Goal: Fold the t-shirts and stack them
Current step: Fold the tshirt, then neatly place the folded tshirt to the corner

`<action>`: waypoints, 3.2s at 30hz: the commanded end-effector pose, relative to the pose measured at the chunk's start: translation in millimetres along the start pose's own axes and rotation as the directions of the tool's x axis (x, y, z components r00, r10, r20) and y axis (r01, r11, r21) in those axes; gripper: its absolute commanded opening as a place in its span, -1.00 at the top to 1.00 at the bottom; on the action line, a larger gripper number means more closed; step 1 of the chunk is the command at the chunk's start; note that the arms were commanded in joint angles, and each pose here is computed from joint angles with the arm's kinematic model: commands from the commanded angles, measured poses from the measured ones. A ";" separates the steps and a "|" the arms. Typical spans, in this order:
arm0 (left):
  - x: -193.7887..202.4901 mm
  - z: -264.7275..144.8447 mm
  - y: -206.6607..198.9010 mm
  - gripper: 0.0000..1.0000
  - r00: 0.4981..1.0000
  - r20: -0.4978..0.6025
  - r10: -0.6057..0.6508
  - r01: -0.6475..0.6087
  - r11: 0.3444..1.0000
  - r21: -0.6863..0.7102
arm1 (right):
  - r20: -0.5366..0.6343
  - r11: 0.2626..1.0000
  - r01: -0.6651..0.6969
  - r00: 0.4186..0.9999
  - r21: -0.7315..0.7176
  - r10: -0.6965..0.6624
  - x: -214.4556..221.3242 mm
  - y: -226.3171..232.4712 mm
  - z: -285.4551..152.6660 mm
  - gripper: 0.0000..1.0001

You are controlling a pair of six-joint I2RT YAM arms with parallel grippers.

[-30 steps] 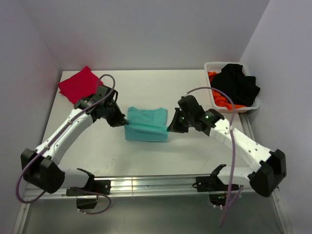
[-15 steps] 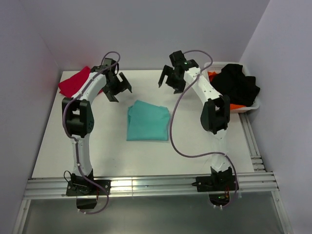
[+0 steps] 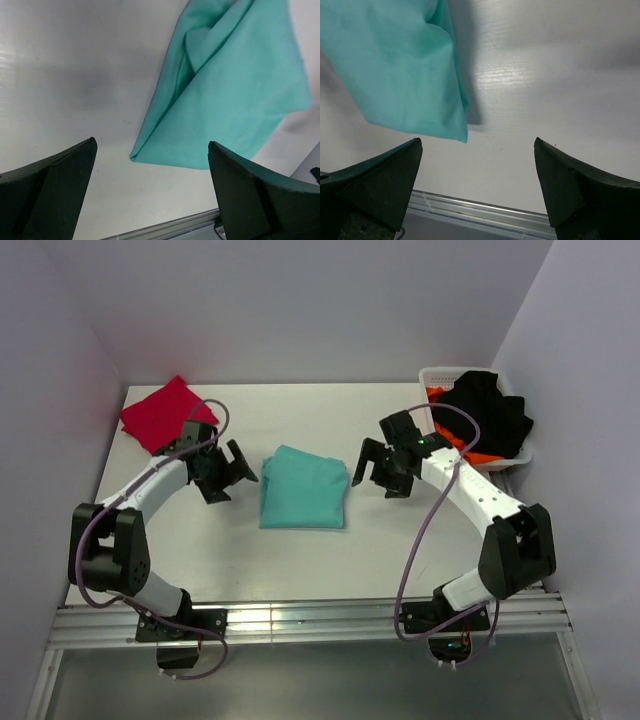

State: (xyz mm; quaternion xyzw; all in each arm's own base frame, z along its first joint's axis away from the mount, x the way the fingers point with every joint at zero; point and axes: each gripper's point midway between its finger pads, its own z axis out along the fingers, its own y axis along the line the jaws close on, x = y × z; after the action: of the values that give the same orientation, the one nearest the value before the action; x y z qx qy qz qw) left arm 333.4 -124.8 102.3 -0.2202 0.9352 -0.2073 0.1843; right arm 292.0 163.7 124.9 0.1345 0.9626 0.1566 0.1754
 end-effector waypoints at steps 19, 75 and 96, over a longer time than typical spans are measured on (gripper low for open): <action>24.3 95.8 -18.7 -0.99 0.999 -0.051 -0.007 0.019 0.972 0.234 | 0.087 0.996 -0.066 0.994 0.061 0.061 51.3 -62.0 -46.1 -1.00; -365.9 -69.1 120.0 -0.99 0.857 0.427 -0.290 0.205 0.950 0.234 | 0.089 0.976 -0.155 0.986 0.152 0.143 98.3 -116.7 -83.0 -1.00; -179.8 -169.8 1.0 -0.99 0.824 0.566 0.028 -0.049 0.999 0.023 | 0.212 0.994 -0.110 0.971 -0.022 0.112 70.8 -88.1 -84.9 -1.00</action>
State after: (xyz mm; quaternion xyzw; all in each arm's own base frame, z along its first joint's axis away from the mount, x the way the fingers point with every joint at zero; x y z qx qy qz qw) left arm 425.0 31.9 285.1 -0.2782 0.8341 -0.1808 0.4407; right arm 160.9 78.2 130.6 0.2171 0.9417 0.1275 0.2231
